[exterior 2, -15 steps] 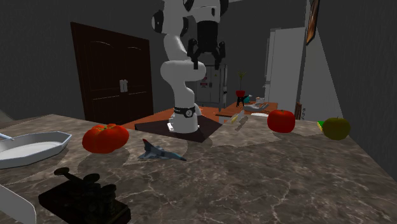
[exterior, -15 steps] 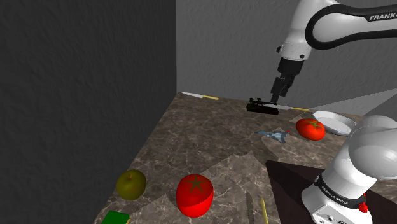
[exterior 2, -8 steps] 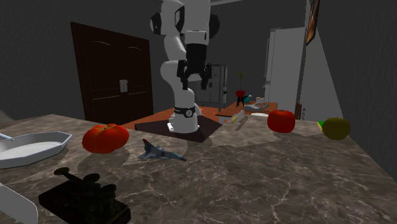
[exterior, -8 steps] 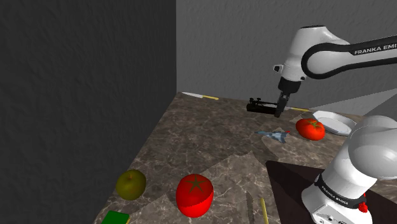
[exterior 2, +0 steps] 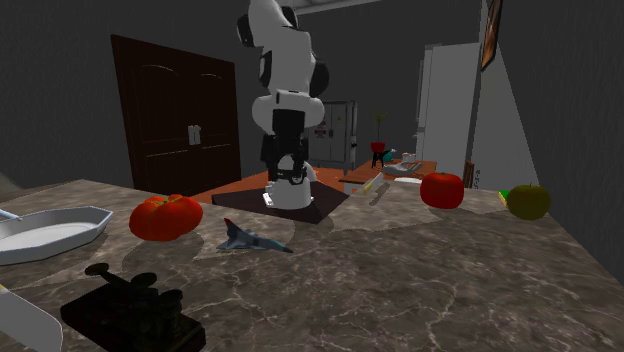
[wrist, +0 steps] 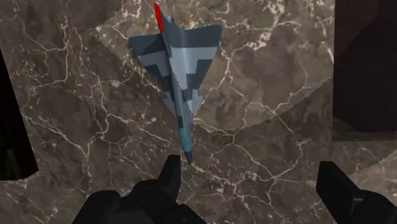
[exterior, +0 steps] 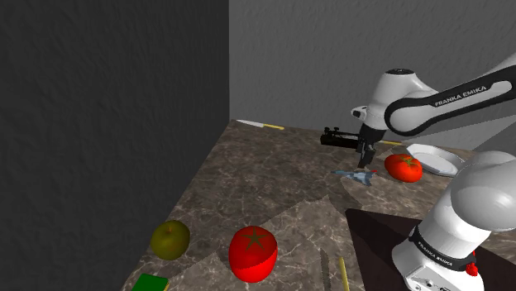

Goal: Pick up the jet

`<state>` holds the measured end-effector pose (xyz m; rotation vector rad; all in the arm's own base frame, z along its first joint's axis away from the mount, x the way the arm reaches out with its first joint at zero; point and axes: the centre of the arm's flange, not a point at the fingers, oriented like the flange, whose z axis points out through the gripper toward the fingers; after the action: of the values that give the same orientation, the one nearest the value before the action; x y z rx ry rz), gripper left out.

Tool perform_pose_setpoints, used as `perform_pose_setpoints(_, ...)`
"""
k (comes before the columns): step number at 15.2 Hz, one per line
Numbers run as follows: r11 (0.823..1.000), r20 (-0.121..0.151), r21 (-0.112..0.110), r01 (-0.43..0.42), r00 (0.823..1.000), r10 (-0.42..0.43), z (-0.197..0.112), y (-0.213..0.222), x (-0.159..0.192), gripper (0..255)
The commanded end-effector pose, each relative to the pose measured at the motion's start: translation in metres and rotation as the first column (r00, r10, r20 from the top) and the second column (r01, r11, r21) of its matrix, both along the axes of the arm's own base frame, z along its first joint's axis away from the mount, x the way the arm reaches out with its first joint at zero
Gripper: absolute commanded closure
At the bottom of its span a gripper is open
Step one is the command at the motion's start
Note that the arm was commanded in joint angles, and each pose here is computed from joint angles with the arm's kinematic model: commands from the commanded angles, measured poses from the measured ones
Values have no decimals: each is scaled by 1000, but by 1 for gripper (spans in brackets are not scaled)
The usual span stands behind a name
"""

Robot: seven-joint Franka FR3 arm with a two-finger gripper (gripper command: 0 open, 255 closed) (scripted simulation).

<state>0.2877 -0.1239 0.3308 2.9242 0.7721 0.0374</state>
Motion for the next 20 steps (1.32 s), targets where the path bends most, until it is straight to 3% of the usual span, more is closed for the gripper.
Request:
perform_pose_setpoints(1,997,8,-17,-75,997,75,-20,-15,3,0)
perform_pose_setpoints(8,954,13,-68,-293,956,295,-89,-60,18,0)
perform_pose_setpoints(17,954,13,-68,-293,956,295,-129,-60,18,0)
perform_pose_setpoints(18,954,13,-68,-293,956,295,-129,-60,18,255)
perform_pose_setpoints(20,954,13,-68,-293,956,295,-128,-60,18,255)
